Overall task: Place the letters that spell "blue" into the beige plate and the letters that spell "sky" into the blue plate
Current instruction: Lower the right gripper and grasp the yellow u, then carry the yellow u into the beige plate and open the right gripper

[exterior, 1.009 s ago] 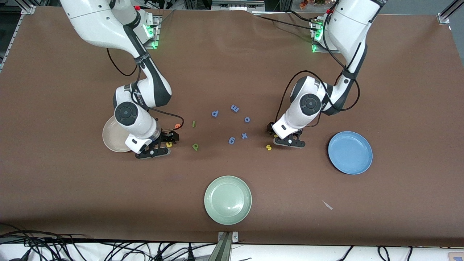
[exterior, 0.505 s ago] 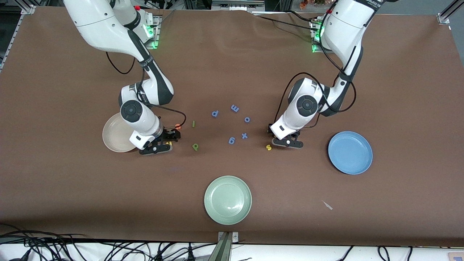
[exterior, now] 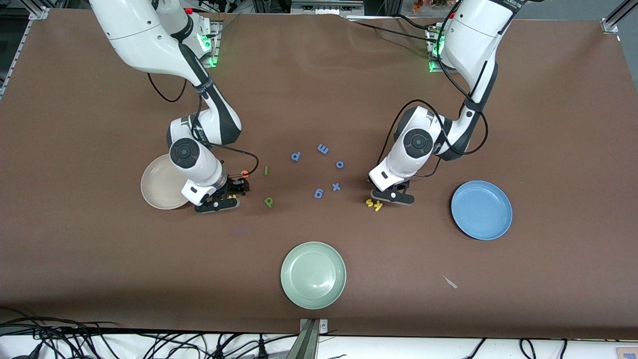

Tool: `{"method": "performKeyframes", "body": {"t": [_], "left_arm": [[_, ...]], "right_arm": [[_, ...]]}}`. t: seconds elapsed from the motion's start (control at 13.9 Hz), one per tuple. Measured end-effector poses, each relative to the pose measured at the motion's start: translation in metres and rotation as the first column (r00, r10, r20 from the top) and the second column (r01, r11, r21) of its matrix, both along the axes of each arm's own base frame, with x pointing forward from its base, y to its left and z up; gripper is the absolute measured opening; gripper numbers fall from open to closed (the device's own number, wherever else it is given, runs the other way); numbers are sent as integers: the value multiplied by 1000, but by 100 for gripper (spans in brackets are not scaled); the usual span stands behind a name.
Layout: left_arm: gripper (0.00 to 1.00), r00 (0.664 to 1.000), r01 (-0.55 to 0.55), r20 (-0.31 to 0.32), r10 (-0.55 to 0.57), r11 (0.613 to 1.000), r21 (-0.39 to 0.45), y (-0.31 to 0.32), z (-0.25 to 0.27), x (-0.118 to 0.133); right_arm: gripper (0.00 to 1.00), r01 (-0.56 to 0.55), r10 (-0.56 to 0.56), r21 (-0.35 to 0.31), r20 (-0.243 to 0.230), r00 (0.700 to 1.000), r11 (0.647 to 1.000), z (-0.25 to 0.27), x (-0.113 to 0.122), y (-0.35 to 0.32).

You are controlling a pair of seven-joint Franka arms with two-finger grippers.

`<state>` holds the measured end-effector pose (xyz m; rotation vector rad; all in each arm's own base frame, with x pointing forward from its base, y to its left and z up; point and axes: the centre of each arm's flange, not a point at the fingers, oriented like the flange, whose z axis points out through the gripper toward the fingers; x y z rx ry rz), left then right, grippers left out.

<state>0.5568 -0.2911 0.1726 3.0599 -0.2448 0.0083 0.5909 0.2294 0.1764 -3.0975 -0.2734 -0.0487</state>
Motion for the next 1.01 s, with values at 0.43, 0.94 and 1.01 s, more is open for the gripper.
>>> {"method": "performKeyframes", "body": {"t": [0.43, 0.94, 1.01], "left_arm": [[70, 998, -47, 44, 48, 998, -33, -4, 22, 20], [88, 999, 15, -48, -15, 1000, -1, -67, 8, -42], [89, 998, 18, -55, -17, 1000, 4, -67, 5, -46]], "right_arm": [[34, 4, -4, 1, 6, 1000, 1000, 2, 2, -1], [25, 7, -7, 4, 16, 1000, 1000, 12, 10, 0], [25, 8, -8, 0, 5, 1000, 1000, 18, 12, -1]]}}
